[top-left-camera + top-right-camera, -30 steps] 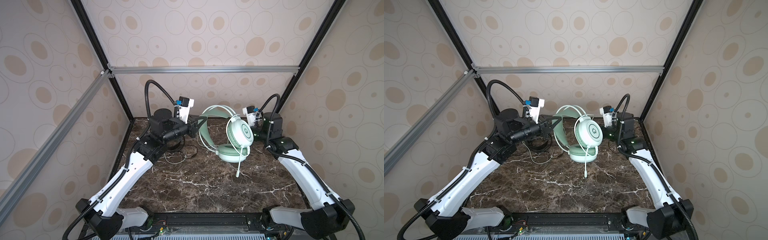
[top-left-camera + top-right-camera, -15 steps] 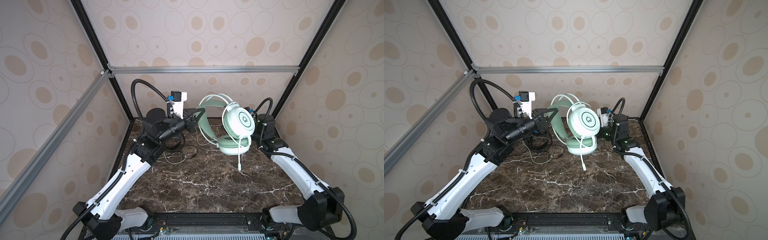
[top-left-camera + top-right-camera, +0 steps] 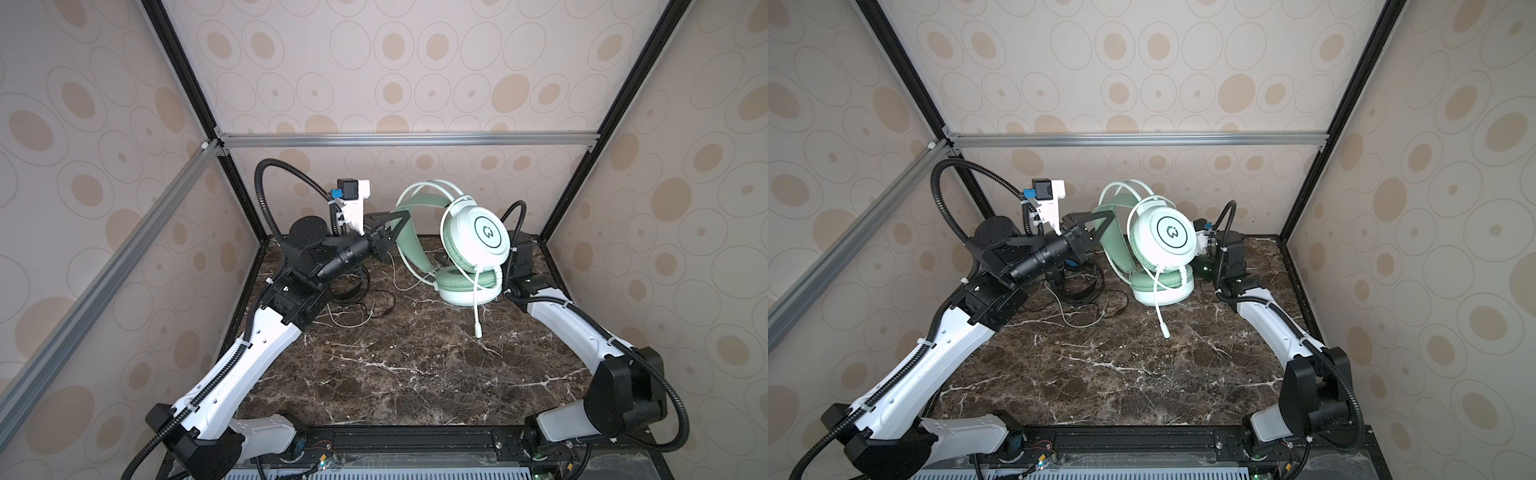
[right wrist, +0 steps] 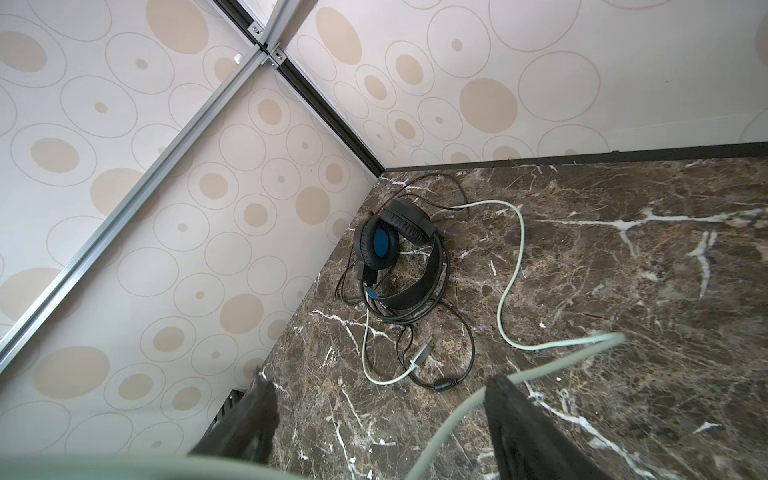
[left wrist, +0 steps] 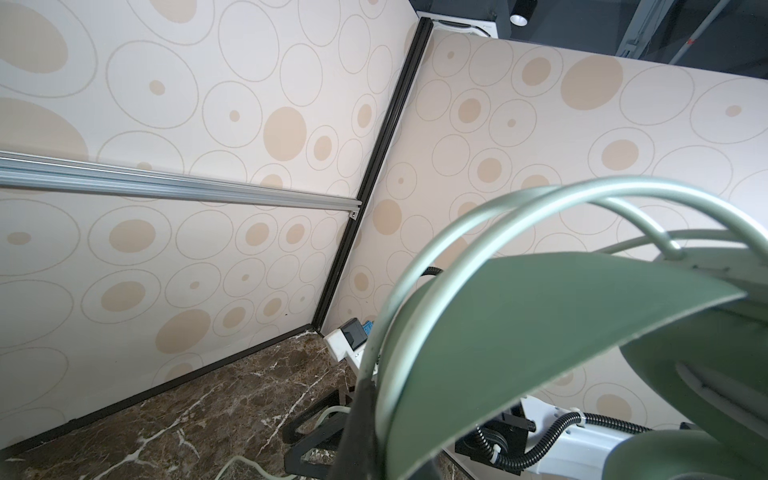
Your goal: Wrap the headphones
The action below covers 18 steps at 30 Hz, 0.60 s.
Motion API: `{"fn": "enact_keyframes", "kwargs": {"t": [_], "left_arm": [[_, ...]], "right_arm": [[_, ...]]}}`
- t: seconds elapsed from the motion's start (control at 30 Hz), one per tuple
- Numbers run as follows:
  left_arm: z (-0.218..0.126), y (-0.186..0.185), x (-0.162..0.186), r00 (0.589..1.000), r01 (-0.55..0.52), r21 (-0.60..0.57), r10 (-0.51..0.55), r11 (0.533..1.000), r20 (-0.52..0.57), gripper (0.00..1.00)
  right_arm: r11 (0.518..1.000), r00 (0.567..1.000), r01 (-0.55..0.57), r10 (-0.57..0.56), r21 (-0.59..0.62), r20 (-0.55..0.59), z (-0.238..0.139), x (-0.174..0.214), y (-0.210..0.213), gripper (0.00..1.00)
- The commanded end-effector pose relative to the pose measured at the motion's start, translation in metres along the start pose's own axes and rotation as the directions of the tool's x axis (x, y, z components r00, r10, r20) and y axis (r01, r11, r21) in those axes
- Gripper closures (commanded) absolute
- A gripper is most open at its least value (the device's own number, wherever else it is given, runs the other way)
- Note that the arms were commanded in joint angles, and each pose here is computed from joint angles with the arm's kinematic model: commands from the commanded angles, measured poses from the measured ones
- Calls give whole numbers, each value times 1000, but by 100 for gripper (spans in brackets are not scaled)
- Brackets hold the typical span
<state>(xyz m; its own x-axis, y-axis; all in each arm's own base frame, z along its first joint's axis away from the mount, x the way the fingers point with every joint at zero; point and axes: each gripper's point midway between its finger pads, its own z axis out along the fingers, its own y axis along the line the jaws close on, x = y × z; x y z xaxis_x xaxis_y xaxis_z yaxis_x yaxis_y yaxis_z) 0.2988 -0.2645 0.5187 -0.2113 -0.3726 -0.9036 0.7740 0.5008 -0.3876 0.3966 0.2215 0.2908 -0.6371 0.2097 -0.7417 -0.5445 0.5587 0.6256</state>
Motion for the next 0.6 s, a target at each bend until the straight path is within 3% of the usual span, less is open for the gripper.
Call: {"fn": "enact_keyframes", "kwargs": {"t": [0.0, 0.13, 0.4, 0.57], "left_arm": [[-11, -25, -50, 989, 1, 61, -9, 998, 147, 100], [-11, -21, -50, 988, 11, 41, -18, 999, 152, 100], [-11, -12, -48, 985, 41, 12, -42, 999, 166, 100], [-10, -10, -45, 985, 57, 11, -58, 998, 164, 100]], "right_arm": [[999, 1000, -15, 15, -31, 15, 9, -2, -1, 19], [999, 1000, -17, 17, -43, 1, 20, 1, 0, 26], [996, 999, -42, 41, -77, -17, 27, 10, 3, 55], [996, 998, -55, 53, -68, -31, 24, 21, 1, 69]]}}
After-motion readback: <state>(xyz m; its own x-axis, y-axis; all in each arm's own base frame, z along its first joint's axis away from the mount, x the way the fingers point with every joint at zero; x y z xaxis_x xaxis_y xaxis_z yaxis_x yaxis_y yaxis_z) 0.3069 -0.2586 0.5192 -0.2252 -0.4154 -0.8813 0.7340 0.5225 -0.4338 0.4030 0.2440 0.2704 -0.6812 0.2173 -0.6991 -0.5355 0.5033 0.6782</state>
